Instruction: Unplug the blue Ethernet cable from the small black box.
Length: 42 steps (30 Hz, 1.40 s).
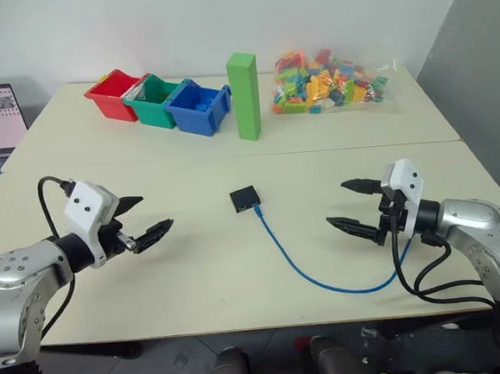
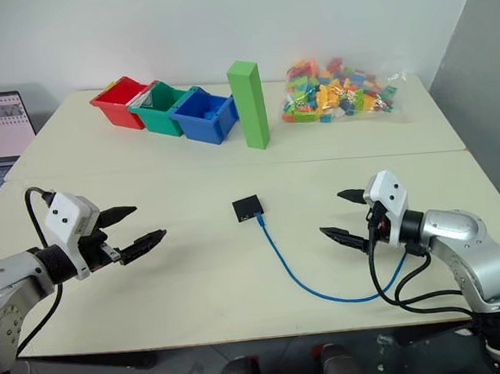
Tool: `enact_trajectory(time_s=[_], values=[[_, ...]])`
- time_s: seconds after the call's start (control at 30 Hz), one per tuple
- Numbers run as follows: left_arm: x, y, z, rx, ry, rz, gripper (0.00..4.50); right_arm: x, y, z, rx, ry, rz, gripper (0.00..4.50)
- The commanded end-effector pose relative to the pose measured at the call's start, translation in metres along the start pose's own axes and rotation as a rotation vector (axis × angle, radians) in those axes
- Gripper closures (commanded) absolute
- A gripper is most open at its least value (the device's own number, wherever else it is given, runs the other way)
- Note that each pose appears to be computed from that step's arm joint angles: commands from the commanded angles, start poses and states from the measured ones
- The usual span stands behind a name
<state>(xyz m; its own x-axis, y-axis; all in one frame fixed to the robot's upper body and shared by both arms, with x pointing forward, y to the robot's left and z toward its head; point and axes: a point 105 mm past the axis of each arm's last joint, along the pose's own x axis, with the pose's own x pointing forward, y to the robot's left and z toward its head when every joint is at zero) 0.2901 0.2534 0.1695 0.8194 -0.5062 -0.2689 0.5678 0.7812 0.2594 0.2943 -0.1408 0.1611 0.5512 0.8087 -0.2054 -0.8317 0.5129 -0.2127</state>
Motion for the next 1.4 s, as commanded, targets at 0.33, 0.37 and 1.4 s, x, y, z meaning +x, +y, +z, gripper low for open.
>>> enact_trajectory(time_s=[0.33,0.37,1.4], values=[[-0.001,-0.006,0.011,0.063,-0.026,-0.019,0.00,-0.006,-0.005,0.007,-0.033,-0.017,-0.020,0.01],[-0.001,-0.006,0.011,0.063,-0.025,-0.020,0.00,-0.005,-0.004,0.006,-0.033,-0.016,-0.017,0.01],[-0.006,-0.053,0.003,0.044,0.002,-0.369,0.00,0.164,0.044,-0.033,0.187,0.077,-0.310,0.45]])
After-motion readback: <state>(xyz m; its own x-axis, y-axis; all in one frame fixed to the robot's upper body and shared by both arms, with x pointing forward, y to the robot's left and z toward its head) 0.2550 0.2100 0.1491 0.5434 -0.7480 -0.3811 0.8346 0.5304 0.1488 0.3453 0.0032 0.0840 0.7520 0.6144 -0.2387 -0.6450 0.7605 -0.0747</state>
